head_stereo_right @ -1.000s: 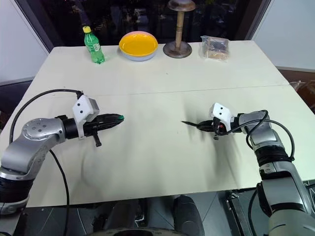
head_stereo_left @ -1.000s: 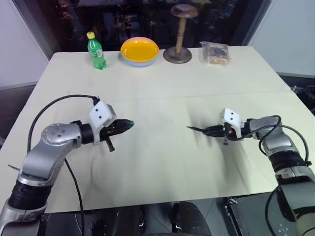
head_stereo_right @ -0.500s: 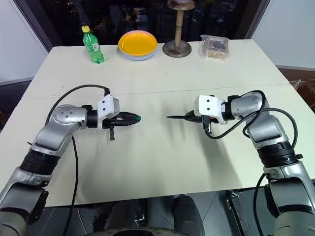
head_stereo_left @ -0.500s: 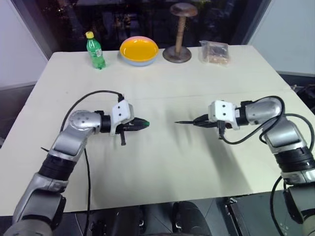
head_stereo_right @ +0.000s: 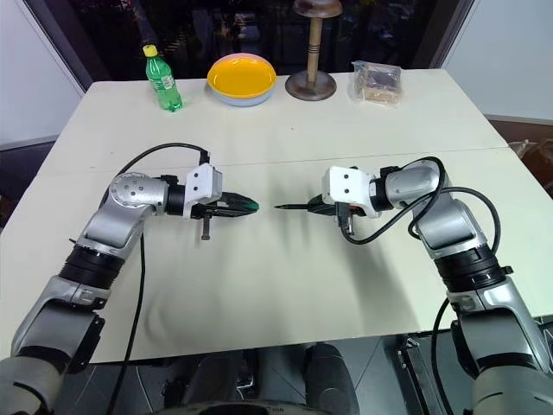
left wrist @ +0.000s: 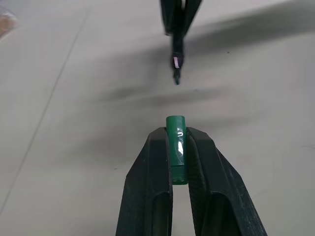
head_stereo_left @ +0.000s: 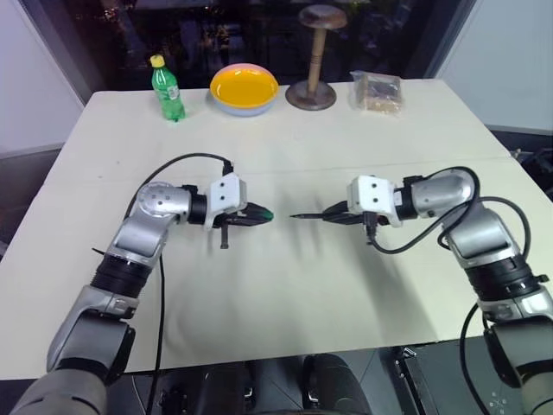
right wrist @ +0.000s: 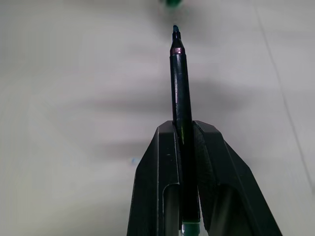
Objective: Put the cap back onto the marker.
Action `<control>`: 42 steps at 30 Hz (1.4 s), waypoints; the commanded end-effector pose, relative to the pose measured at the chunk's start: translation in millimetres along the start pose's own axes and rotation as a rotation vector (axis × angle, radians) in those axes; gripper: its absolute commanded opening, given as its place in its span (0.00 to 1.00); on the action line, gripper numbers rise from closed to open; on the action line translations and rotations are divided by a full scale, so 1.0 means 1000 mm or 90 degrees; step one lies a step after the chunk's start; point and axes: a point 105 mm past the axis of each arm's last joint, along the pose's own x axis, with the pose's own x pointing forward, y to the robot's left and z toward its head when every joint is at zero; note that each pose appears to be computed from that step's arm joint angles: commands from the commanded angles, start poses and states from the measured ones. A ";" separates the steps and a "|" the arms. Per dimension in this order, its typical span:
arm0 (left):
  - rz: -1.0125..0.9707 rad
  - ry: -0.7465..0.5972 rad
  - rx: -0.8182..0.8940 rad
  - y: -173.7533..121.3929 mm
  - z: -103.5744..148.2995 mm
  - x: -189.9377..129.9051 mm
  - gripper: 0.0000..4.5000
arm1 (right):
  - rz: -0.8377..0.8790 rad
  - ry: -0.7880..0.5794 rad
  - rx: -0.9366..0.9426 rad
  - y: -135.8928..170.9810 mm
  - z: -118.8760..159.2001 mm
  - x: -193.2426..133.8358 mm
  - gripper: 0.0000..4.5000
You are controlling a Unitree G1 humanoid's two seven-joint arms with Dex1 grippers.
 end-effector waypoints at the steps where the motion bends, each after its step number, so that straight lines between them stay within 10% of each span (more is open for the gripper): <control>1: -0.002 -0.010 0.036 0.002 0.013 -0.001 0.00 | -0.007 -0.017 -0.028 -0.006 0.013 -0.002 0.01; 42: -0.010 -0.025 0.046 0.000 0.023 0.013 0.00 | 0.023 -0.045 -0.031 -0.003 0.028 0.009 0.01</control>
